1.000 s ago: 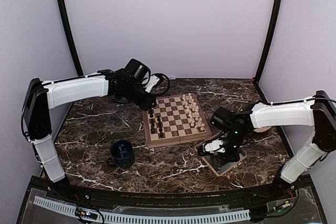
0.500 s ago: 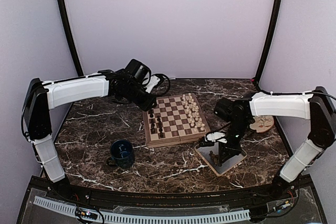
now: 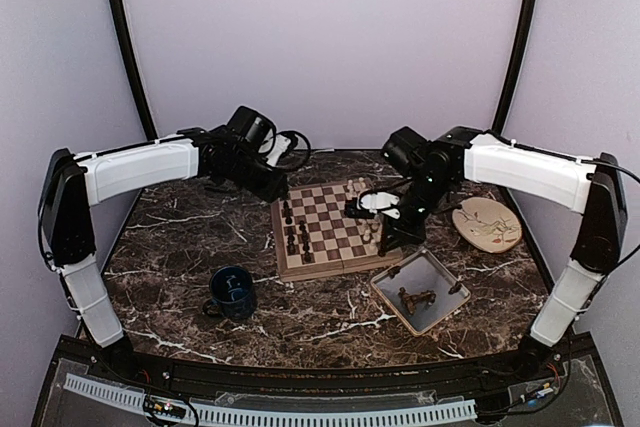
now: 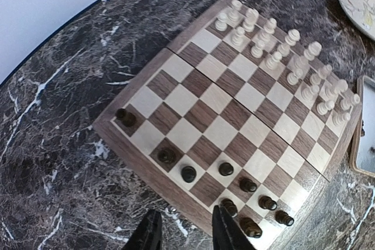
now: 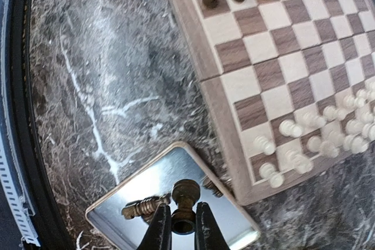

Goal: Set up the chess pieces on the board
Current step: Pick up the rook from the chess pile, then place the rook at a8.

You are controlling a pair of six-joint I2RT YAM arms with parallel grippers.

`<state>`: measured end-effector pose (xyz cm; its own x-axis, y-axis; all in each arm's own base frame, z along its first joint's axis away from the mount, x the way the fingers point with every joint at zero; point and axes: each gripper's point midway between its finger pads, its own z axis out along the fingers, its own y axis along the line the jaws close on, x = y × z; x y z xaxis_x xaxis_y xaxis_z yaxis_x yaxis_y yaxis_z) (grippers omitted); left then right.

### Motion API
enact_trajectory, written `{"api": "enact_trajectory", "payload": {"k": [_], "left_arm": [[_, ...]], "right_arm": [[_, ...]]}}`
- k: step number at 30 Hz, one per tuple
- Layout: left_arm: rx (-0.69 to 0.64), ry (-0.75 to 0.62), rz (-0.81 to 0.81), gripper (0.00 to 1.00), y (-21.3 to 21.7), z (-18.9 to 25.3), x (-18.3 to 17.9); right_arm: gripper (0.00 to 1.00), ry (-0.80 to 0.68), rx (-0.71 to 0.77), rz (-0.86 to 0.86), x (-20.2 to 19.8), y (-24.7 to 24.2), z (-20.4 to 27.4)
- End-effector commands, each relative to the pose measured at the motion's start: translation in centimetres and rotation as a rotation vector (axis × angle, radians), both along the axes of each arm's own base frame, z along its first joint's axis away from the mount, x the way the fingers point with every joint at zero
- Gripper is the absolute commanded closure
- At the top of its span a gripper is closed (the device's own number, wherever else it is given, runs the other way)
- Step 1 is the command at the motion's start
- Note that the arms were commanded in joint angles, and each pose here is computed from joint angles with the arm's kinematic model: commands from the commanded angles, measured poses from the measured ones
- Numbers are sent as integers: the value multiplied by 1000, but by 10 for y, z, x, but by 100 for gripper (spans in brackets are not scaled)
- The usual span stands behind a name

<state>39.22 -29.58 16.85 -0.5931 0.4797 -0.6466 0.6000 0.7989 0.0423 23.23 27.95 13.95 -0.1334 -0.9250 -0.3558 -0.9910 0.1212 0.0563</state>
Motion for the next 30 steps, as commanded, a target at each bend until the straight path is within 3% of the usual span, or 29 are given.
{"api": "enact_trajectory", "payload": {"k": [1, 13, 30], "left_arm": [[-165, -64, 106, 68, 31, 60, 18], [-239, -158, 273, 68, 100, 95, 46], [-323, -152, 290, 68, 117, 106, 51]], "right_arm": [[94, -120, 22, -2, 25, 42, 20], [94, -251, -34, 100, 43, 143, 1], [94, -196, 13, 189, 25, 202, -28]]}}
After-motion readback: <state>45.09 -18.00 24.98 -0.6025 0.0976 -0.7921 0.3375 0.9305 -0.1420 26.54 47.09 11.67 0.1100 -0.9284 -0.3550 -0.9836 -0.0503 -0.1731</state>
